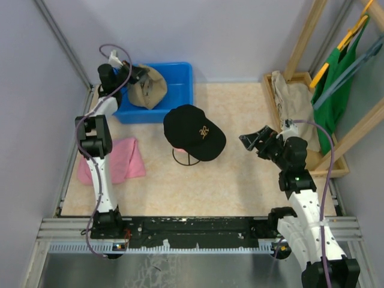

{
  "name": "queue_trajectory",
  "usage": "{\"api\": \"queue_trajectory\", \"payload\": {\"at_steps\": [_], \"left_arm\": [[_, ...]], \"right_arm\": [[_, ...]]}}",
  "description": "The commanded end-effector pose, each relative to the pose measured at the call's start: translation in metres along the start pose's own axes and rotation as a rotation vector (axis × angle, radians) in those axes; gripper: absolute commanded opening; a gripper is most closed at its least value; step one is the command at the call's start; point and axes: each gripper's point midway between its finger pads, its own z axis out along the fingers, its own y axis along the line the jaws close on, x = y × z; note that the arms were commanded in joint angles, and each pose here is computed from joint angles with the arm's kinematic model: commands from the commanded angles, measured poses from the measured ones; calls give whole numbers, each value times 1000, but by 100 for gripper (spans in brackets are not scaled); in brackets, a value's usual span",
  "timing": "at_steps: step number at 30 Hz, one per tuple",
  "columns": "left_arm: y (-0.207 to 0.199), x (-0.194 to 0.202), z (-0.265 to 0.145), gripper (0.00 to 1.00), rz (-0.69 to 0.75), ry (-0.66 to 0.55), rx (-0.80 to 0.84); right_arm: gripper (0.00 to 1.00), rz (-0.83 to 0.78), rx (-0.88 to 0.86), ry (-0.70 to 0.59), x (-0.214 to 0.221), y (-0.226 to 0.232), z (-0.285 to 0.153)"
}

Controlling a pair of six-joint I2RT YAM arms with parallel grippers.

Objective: Stack the hats

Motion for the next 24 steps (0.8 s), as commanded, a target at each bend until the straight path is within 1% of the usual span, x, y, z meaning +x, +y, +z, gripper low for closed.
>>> {"api": "queue_trajectory", "payload": {"at_steps": [1,7,12,17,19,24], "left_arm": [[-128,-66,-36,0,135,-69,265],[-193,-84,-72,0,113,-67,390],[-253,-96,-105,0,161,-49,465],[-309,-101,-140,0,172,-22,531],[-333,-99,-154,0,163,-5,581],[-386,-83,-191,0,79,98,712]], "right_arm": [[93,-62,-99,-56,-17,22,-3],[93,-130,-195,-73,-23,46,-14],[94,-255,-286,-115,-38,75,-32],[94,-308,-395,-107,-41,105,-38],[94,-322,-456,-110,-42,120,-39],[95,-256,-657,-27,-37,160,-39]]}}
